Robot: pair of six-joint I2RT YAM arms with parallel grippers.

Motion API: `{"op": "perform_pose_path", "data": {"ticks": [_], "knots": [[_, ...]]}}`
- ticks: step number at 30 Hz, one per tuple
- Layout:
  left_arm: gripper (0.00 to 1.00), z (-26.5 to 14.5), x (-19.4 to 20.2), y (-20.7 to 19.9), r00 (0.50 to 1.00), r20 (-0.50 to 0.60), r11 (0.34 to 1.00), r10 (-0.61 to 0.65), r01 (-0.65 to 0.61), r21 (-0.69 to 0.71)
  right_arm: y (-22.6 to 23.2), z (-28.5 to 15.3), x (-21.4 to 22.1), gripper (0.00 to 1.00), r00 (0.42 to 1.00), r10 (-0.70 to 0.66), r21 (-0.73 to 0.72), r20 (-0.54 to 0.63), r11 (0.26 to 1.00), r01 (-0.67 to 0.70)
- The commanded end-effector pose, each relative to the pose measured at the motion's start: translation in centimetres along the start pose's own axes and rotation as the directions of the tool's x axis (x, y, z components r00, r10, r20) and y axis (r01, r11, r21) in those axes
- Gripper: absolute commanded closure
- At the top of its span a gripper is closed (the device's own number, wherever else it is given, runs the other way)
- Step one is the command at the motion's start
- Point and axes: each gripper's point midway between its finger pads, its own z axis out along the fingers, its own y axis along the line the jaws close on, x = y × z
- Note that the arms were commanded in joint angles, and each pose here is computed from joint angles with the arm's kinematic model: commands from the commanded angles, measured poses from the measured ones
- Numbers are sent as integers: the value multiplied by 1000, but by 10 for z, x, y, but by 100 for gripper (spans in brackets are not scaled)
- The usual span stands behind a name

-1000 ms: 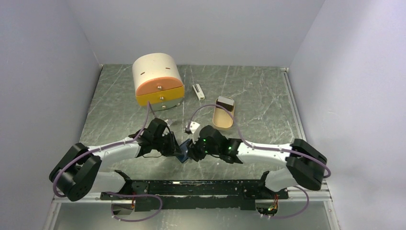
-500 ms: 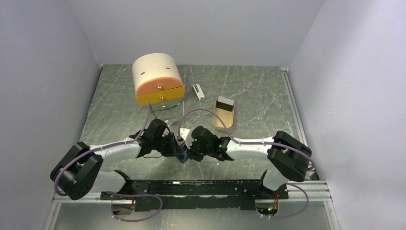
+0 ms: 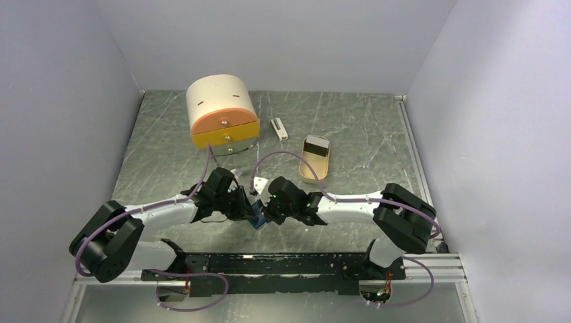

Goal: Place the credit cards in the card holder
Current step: Close the card holder at the center of the board.

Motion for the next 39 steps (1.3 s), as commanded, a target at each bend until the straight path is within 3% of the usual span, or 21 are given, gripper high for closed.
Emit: {"op": "perform_pose_path", "data": {"ticks": [1, 8, 13, 19, 27, 39], "knots": [[77, 0, 1, 5, 1000, 8, 1000, -4, 4, -6, -5, 0, -14, 90, 999, 33, 29, 37, 999, -34], [76, -9, -8, -12, 999, 43, 999, 4, -5, 37, -7, -26, -32, 86, 970, 200, 69, 135, 975, -211], [75, -17, -19, -12, 996, 93, 1000, 3, -4, 10, -6, -30, -19, 84, 960, 259, 84, 110, 960, -269], [75, -17, -26, -7, 994, 112, 999, 15, -11, -32, -3, -25, -13, 84, 956, 281, 77, 86, 955, -287], [77, 1, -13, 7, 999, 42, 999, 1, 0, -40, 3, -18, -9, 85, 958, 282, 55, 55, 957, -285], [77, -3, -11, 9, 999, 50, 999, 0, 3, -45, 4, -11, 0, 81, 965, 262, 121, 1, 958, -260]]}}
